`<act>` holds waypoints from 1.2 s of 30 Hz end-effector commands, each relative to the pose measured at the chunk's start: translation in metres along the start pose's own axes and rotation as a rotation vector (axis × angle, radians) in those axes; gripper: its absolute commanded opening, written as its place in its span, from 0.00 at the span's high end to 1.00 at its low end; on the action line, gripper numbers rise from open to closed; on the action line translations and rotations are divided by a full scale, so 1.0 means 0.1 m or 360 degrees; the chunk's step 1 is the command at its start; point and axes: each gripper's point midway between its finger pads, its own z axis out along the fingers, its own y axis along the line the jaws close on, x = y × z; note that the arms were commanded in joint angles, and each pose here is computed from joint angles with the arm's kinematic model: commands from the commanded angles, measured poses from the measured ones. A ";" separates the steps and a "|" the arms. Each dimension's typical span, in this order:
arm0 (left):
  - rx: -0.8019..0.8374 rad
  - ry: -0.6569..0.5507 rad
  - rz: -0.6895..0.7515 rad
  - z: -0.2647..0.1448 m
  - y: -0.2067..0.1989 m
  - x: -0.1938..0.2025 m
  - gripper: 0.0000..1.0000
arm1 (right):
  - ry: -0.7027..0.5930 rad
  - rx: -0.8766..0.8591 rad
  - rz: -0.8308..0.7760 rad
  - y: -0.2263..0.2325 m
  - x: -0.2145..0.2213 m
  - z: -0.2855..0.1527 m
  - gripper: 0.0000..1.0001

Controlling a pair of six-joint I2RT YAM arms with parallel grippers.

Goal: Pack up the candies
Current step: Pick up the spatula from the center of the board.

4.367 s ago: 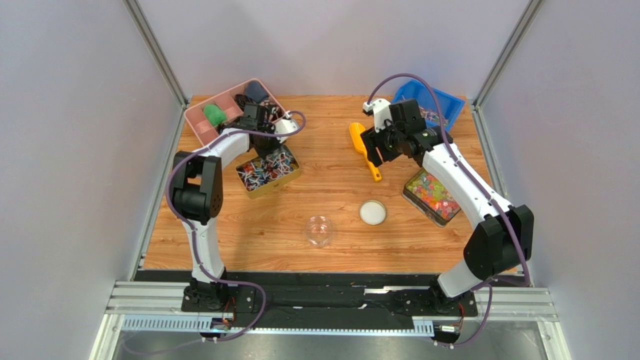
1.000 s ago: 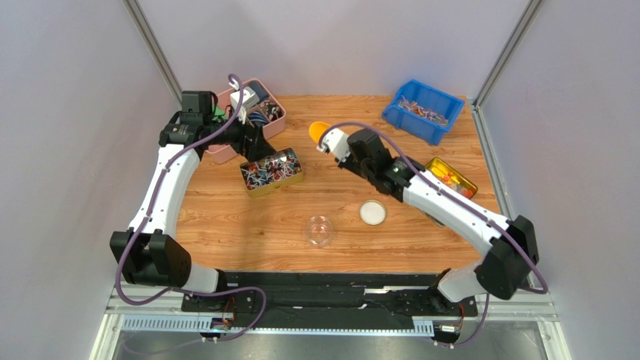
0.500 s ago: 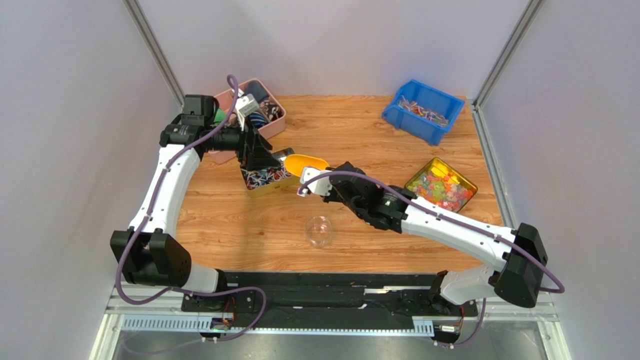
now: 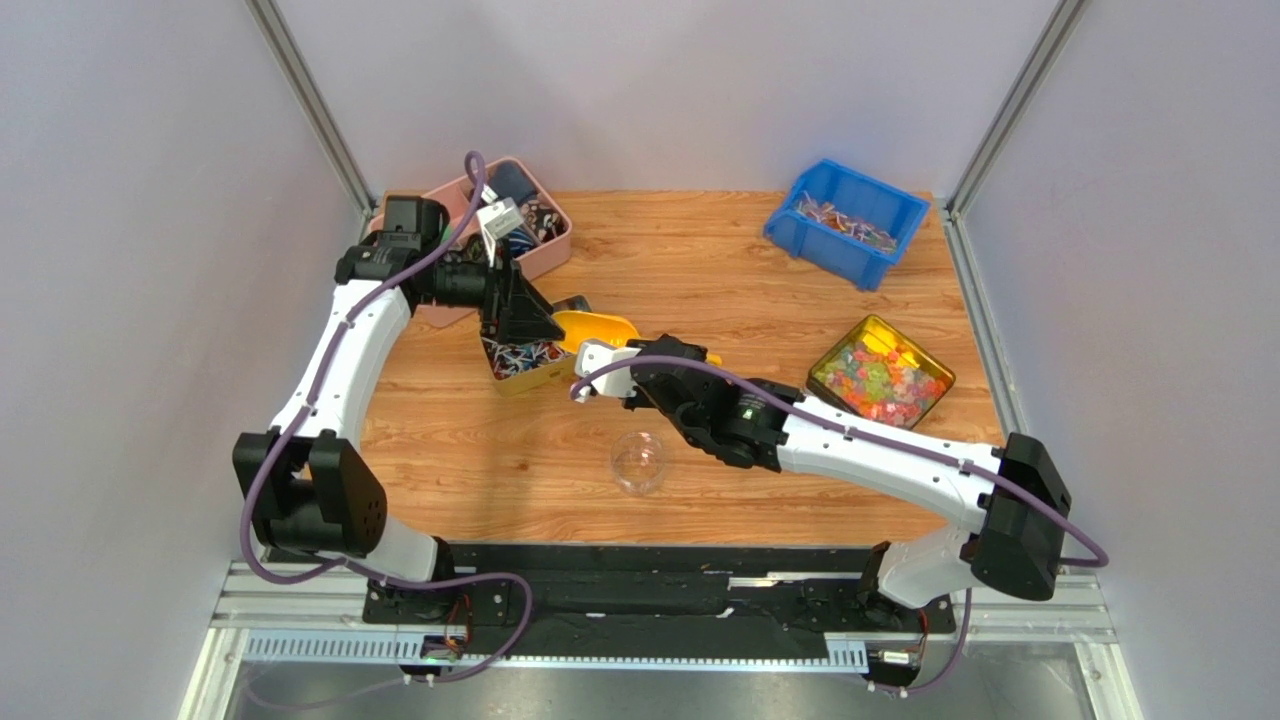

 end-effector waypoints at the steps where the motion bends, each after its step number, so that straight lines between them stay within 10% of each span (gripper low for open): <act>1: 0.0074 -0.0031 0.0039 0.02 -0.03 -0.02 0.17 | -0.0103 0.0124 0.0052 -0.23 -0.30 -0.06 1.00; 12: 0.0093 -0.0011 0.0010 0.07 0.00 0.03 0.43 | -0.0105 0.0188 0.0067 -0.25 -0.47 0.03 1.00; 23: 0.0095 -0.0004 0.0007 0.08 0.01 0.04 0.90 | -0.0114 0.0191 0.0066 -0.23 -0.52 0.06 0.99; 26: 0.0101 -0.0005 0.0008 0.09 0.00 0.04 1.00 | -0.0139 0.0138 0.0072 -0.19 -0.53 0.02 0.87; 29: 0.0116 -0.0008 0.0013 0.09 -0.02 0.05 1.00 | -0.0190 0.0033 0.0088 -0.14 -0.55 -0.09 0.51; 36: 0.0220 -0.0005 0.0007 0.11 -0.13 0.09 1.00 | -0.0379 -0.0134 0.0149 -0.15 -0.60 -0.46 0.45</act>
